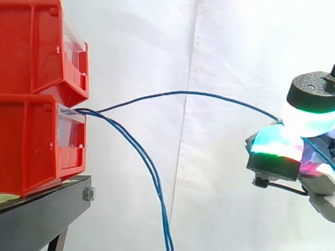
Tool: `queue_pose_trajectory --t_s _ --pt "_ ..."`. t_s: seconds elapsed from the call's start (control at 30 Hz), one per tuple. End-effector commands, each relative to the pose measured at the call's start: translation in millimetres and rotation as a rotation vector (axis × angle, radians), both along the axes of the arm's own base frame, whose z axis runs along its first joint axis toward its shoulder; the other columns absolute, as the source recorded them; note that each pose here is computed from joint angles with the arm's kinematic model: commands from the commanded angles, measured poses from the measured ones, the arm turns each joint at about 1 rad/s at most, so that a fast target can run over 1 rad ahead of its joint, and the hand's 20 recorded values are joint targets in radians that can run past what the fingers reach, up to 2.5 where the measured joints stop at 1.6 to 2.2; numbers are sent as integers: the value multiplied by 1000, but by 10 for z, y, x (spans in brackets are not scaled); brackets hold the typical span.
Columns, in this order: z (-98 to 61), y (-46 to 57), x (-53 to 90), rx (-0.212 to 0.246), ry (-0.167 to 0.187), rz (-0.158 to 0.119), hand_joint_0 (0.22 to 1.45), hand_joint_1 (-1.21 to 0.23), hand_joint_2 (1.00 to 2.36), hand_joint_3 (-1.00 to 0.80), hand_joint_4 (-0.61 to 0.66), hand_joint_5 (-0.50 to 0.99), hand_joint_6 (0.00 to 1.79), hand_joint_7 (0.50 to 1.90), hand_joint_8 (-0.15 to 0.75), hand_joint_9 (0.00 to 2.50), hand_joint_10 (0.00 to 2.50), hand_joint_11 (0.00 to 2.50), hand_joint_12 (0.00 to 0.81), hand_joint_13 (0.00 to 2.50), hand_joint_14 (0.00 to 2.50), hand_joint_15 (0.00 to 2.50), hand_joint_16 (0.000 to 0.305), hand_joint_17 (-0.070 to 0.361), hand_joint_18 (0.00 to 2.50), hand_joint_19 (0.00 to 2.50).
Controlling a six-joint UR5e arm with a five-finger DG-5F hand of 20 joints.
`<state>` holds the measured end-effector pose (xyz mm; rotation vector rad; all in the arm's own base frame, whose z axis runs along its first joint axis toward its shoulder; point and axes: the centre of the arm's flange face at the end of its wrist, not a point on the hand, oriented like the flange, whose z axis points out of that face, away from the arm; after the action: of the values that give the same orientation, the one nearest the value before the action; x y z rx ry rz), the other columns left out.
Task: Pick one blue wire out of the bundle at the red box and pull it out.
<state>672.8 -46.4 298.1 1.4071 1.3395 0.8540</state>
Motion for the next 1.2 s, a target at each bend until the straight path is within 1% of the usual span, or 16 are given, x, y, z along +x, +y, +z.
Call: queue_pose_trajectory --t_s 0.0,0.27,0.33,0.4,0.7,1.17 --pt "2 0 5 -3 -3 0 561 -780 1412 -42 33 -94 955 1318 423 1160 11 745 484 1083 15 564 67 151 1081 490" --pt "12 4 25 0 -20 0 557 -778 1440 -55 32 -93 954 1329 424 1149 10 729 489 1084 17 561 67 151 1083 488" --pt "14 4 29 1 -23 0 571 -788 1399 -48 28 -96 957 1324 423 1136 10 732 487 1081 17 560 66 149 1079 493" --pt "14 4 29 1 -23 0 577 -789 1378 -42 28 -96 958 1321 419 1127 9 725 485 1079 16 561 66 149 1077 493" --pt "14 4 29 1 -23 0 582 -790 1361 -41 24 -98 960 1300 414 1122 10 716 481 1073 19 565 65 147 1075 502" --pt "24 4 26 1 -24 0 583 -789 1357 -44 22 -98 960 1297 416 1118 8 722 478 1068 17 567 65 147 1072 502"
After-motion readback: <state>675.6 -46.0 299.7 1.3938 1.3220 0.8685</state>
